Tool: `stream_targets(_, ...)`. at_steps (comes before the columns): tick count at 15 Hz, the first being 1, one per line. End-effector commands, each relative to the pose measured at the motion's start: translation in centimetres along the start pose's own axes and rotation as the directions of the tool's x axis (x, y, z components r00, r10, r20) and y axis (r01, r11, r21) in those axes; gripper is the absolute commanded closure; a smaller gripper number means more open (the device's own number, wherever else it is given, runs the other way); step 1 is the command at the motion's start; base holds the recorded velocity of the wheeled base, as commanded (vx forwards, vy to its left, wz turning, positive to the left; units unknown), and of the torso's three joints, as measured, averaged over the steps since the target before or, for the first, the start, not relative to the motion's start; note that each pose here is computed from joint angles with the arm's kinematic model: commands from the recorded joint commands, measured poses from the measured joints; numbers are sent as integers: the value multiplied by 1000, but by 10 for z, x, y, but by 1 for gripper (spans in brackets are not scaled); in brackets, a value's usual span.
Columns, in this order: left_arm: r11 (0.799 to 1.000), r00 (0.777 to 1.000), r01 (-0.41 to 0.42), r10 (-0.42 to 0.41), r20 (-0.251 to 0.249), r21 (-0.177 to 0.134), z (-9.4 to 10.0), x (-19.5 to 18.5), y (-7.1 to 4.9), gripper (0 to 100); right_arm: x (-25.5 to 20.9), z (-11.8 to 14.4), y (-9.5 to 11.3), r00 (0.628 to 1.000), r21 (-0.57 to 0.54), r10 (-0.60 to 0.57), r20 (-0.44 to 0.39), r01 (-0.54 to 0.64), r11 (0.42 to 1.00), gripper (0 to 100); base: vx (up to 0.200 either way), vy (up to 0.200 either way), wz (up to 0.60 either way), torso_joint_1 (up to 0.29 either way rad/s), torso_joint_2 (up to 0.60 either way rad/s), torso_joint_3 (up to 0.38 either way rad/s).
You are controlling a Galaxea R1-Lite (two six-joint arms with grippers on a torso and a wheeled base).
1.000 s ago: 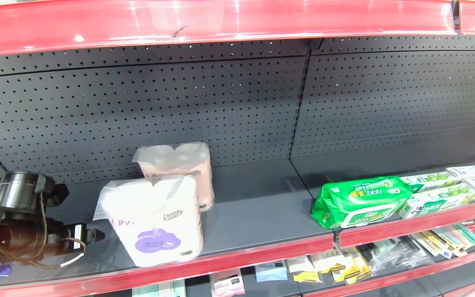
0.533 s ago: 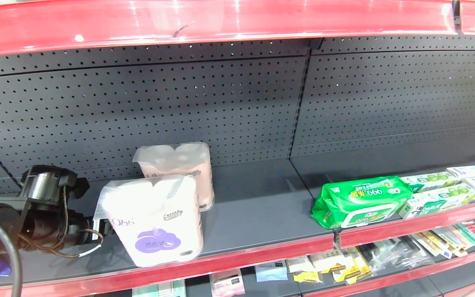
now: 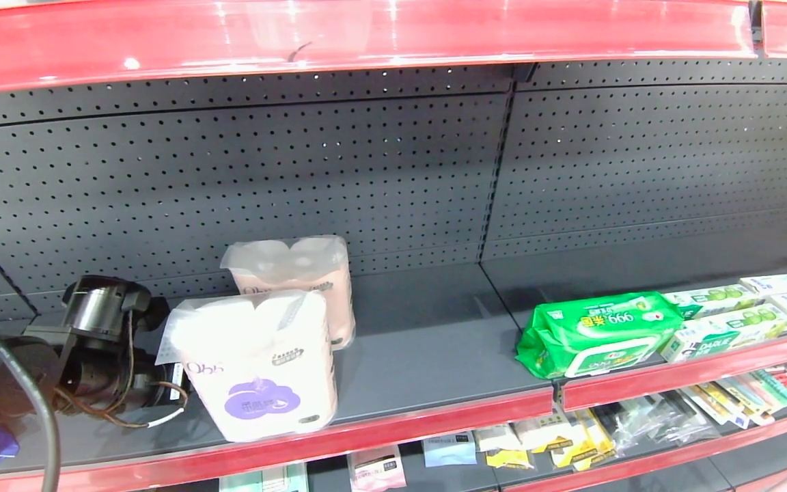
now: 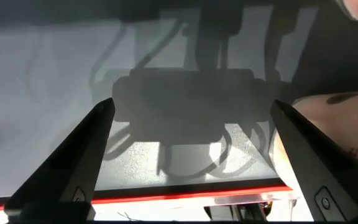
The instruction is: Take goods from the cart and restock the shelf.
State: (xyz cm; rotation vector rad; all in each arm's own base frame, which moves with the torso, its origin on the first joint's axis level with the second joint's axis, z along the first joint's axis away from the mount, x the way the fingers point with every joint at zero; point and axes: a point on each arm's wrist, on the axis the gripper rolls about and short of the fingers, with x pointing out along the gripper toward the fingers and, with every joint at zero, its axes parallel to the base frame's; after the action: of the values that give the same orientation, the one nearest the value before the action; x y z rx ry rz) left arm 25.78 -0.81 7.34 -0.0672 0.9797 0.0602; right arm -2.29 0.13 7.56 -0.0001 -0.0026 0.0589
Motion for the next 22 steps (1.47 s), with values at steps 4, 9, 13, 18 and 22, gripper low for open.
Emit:
stream_targets(4,1000,1000,12,-12,3,16,1,0,-5,0,0,0,0,1000,0,1,-1,-1,1000,0,0,0,0,0,0,0)
stream_targets(9,999,1000,25,-25,9,34,3,0,-11,0,0,0,0,1000,0,1,-1,-1,1000,0,0,0,0,0,0,0)
stream_targets(13,999,999,31,-31,10,43,3,0,-14,0,0,0,0,1000,0,1,-1,-1,1000,0,0,0,0,0,0,0)
stream_targets(18,998,999,36,-37,7,52,2,1,-17,0,0,0,0,1000,0,1,-1,-1,1000,0,0,0,0,0,0,0)
stream_targets(22,998,999,38,-38,6,54,2,1,-18,0,0,0,0,1000,0,1,-1,-1,1000,0,0,0,0,0,0,0)
